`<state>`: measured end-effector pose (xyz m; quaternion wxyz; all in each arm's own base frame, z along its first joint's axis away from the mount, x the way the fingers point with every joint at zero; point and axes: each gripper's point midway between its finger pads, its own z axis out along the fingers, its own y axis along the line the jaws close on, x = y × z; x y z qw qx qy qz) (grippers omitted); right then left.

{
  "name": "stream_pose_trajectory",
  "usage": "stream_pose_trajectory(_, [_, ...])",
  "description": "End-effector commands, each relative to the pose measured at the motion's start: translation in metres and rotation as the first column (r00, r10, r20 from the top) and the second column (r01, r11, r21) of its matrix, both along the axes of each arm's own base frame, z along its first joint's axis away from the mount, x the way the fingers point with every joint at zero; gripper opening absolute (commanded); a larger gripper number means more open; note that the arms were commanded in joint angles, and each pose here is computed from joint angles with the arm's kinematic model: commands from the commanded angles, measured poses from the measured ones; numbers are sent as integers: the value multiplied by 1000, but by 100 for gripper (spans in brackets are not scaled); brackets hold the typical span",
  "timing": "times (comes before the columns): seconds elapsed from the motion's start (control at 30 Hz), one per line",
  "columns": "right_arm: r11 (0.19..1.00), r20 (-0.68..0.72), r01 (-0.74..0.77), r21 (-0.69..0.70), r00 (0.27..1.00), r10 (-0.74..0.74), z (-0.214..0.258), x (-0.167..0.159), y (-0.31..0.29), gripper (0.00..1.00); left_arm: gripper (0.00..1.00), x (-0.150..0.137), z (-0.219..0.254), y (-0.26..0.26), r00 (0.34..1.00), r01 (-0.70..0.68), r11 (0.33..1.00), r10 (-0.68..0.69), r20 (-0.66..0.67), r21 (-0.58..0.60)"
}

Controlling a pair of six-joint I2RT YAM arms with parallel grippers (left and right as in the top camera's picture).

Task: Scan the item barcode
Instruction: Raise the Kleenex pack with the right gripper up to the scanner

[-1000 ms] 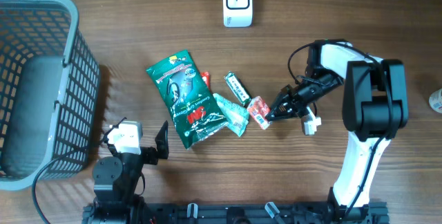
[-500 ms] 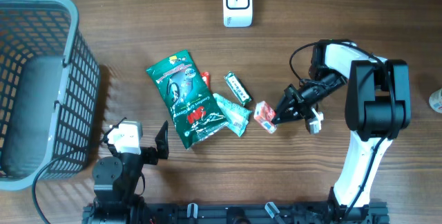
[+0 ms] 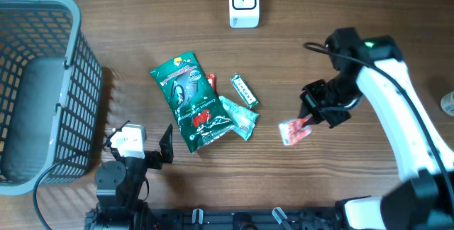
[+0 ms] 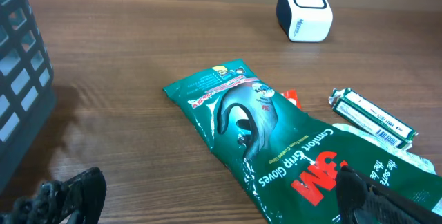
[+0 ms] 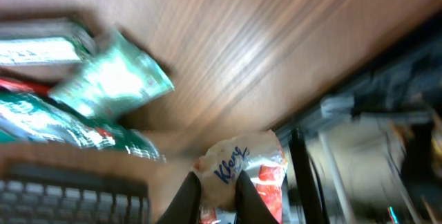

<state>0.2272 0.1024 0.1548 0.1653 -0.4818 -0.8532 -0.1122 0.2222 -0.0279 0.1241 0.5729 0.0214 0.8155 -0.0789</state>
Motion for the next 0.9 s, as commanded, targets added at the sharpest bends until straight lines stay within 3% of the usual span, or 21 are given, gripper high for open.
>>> stream_pose_trajectory(0.0, [987,231,-31,-160,970,68,6,32,-24,4,100,-1,0,-3,1000,21,1000,-21,2,10])
stream_pose_trajectory(0.1, [981,445,-186,-60,875,193,18,73,6,4,100,-1,0,-3,1000,21,1000,-21,2,9])
stream_pose_trajectory(0.13, [972,564,-221,-82,794,228,27,100,15,5,100,-1,0,-3,1000,21,1000,-21,2,9])
stream_pose_trajectory(0.3, [977,848,-196,-84,501,173,73,177,57,5,100,-1,0,-3,1000,21,1000,-21,2,9])
stream_pose_trajectory(0.47, [997,903,-80,21,430,15,59,232,82,5,100,-1,0,-3,1000,21,1000,-21,2,9])
stream_pose_trajectory(0.6, [981,954,-159,107,294,-56,39,281,121,5,100,-1,0,-3,1000,21,1000,-21,2,10])
stream_pose_trajectory(0.8, [958,940,-77,277,229,-253,0,326,130,5,100,-1,0,-3,1000,21,1000,-21,2,10])
stream_pose_trajectory(0.87, [956,929,-14,292,241,-280,-14,335,125,5,100,-1,0,-3,1000,21,1000,-21,2,9])
